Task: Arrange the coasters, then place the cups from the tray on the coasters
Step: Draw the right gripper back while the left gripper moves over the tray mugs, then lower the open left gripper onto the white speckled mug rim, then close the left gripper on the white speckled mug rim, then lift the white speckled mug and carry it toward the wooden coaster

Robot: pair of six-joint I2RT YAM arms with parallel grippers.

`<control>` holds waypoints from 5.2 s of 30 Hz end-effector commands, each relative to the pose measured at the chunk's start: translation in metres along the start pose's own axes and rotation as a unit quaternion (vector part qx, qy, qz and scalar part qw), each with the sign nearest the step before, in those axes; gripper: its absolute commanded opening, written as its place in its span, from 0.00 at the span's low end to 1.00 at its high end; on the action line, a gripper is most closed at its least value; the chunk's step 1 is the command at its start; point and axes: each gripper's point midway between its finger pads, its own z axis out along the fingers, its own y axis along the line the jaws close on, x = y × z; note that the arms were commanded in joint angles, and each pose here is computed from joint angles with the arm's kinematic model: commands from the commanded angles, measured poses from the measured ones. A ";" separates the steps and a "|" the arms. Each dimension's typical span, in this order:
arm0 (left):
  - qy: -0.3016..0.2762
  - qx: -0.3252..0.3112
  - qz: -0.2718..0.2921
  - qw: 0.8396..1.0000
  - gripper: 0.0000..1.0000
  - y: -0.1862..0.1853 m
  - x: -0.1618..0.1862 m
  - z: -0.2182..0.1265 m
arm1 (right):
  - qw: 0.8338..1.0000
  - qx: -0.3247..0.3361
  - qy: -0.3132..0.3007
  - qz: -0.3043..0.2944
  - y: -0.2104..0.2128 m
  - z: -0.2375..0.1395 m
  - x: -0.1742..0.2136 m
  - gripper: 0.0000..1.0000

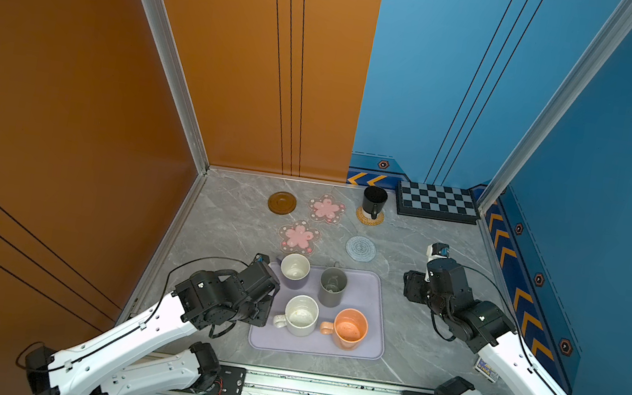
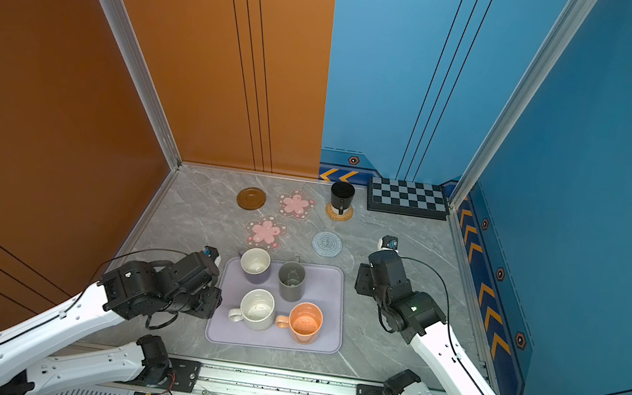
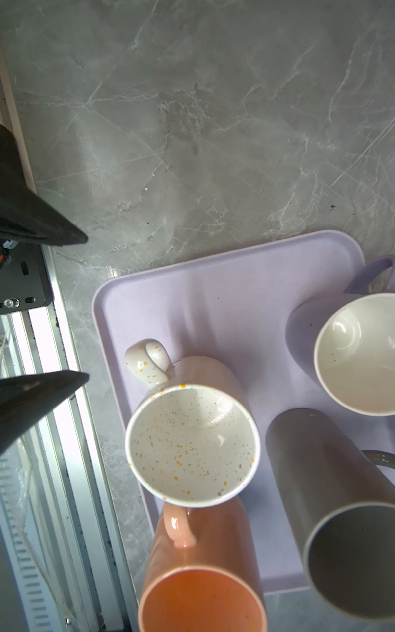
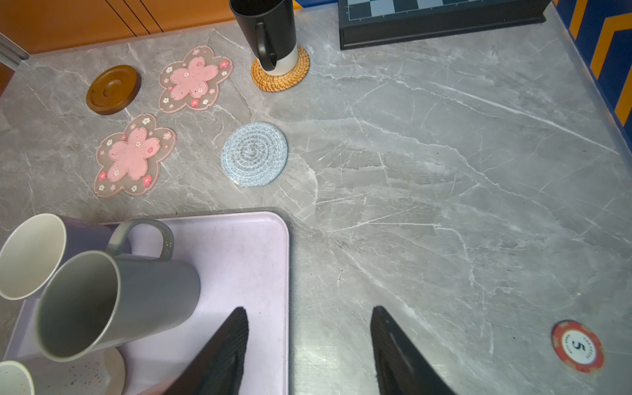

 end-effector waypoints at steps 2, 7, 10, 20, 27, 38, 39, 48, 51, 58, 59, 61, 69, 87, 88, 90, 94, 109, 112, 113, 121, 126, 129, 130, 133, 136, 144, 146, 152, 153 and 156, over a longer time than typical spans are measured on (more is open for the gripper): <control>0.012 -0.053 0.046 0.997 0.59 -0.002 0.006 0.011 | 1.000 0.004 0.015 0.003 0.002 0.008 0.005 0.60; 0.034 -0.058 0.124 0.990 0.59 -0.020 0.012 0.019 | 1.000 0.012 0.024 -0.007 0.002 0.015 0.007 0.60; 0.041 -0.032 0.148 0.988 0.59 -0.033 0.017 0.022 | 0.999 0.016 0.032 -0.010 0.001 0.020 0.010 0.61; -0.007 0.062 0.122 0.991 0.60 -0.056 0.014 0.029 | 0.998 0.016 0.051 -0.011 0.005 0.037 0.018 0.61; 0.028 0.061 0.123 0.990 0.60 -0.055 0.030 0.041 | 0.998 0.013 0.059 -0.014 0.010 0.045 0.017 0.61; 0.053 0.030 0.150 0.987 0.60 -0.054 0.037 0.058 | 0.998 0.013 0.068 -0.016 0.011 0.051 0.021 0.61; 0.056 0.028 0.154 0.986 0.60 -0.055 0.037 0.061 | 0.997 0.013 0.068 -0.016 0.011 0.051 0.021 0.61; 0.051 0.044 0.160 0.985 0.60 -0.068 0.039 0.078 | 0.998 0.015 0.066 -0.016 0.009 0.050 0.022 0.61; 0.047 0.053 0.164 0.984 0.60 -0.074 0.040 0.079 | 0.998 0.012 0.067 -0.015 0.010 0.049 0.022 0.61; 0.037 0.079 0.175 0.981 0.60 -0.087 0.042 0.070 | 0.998 0.012 0.065 -0.012 0.009 0.048 0.022 0.61; 0.036 0.082 0.172 0.981 0.59 -0.088 0.042 0.070 | 0.998 0.012 0.064 -0.011 0.009 0.048 0.022 0.61; 0.036 0.089 0.163 0.982 0.56 -0.091 0.043 0.072 | 0.998 0.011 0.066 -0.010 0.010 0.048 0.023 0.61; 0.029 0.067 0.151 0.986 0.42 -0.091 0.044 0.083 | 0.998 0.005 0.063 -0.011 0.012 0.047 0.021 0.61; 0.044 0.049 0.124 0.990 0.00 -0.094 0.051 0.102 | 0.998 0.004 0.060 -0.012 0.011 0.045 0.019 0.61; 0.047 0.048 0.125 0.990 0.00 -0.094 0.051 0.103 | 0.998 0.004 0.060 -0.012 0.011 0.045 0.019 0.61; 0.049 0.044 0.129 0.989 0.00 -0.096 0.052 0.104 | 0.998 0.003 0.061 -0.013 0.011 0.045 0.019 0.61; 0.047 0.042 0.142 0.988 0.00 -0.100 0.054 0.104 | 0.998 0.004 0.061 -0.014 0.010 0.045 0.021 0.61; -0.022 0.015 0.122 0.992 0.00 -0.072 0.026 0.050 | 0.999 0.002 0.054 -0.009 0.005 0.040 0.021 0.61; -0.017 0.010 0.125 0.992 0.00 -0.073 0.019 0.038 | 0.999 0.001 0.051 -0.008 0.006 0.039 0.019 0.61; -0.017 0.011 0.125 0.992 0.00 -0.074 0.017 0.033 | 0.999 0.001 0.050 -0.008 0.006 0.039 0.019 0.61; -0.059 0.054 0.122 0.989 0.00 -0.086 -0.010 -0.009 | 0.999 -0.005 0.044 -0.006 0.006 0.034 0.018 0.61; -0.081 0.056 0.125 0.987 0.00 -0.080 -0.028 -0.041 | 0.999 -0.001 0.044 -0.008 0.002 0.034 0.022 0.61; -0.093 0.060 0.122 0.986 0.00 -0.077 -0.041 -0.055 | 0.999 0.001 0.047 -0.010 0.000 0.035 0.024 0.61; -0.096 0.065 0.120 0.986 0.00 -0.077 -0.046 -0.059 | 0.999 0.001 0.047 -0.010 0.000 0.036 0.024 0.61; -0.104 0.070 0.116 0.985 0.00 -0.074 -0.060 -0.067 | 0.999 0.001 0.049 -0.010 -0.001 0.036 0.023 0.62; -0.113 0.062 0.114 0.985 0.00 -0.070 -0.078 -0.071 | 0.999 -0.008 0.050 -0.002 0.000 0.037 0.021 0.63; -0.120 0.029 0.074 0.990 0.00 -0.052 -0.135 -0.068 | 0.999 -0.007 0.050 0.012 -0.006 0.039 0.016 0.64; -0.123 0.031 0.076 0.989 0.00 -0.055 -0.149 -0.062 | 0.999 -0.007 0.050 0.021 -0.008 0.038 0.017 0.64; -0.106 0.072 0.067 0.990 0.00 -0.068 -0.195 -0.034 | 0.998 0.001 0.051 0.043 -0.011 0.034 0.017 0.64; -0.107 0.069 0.067 0.990 0.00 -0.068 -0.205 -0.031 | 0.997 0.000 0.054 0.057 -0.011 0.035 0.019 0.64; -0.109 0.066 0.067 0.990 0.00 -0.068 -0.231 -0.021 | 0.993 -0.020 0.068 0.090 -0.003 0.033 0.023 0.64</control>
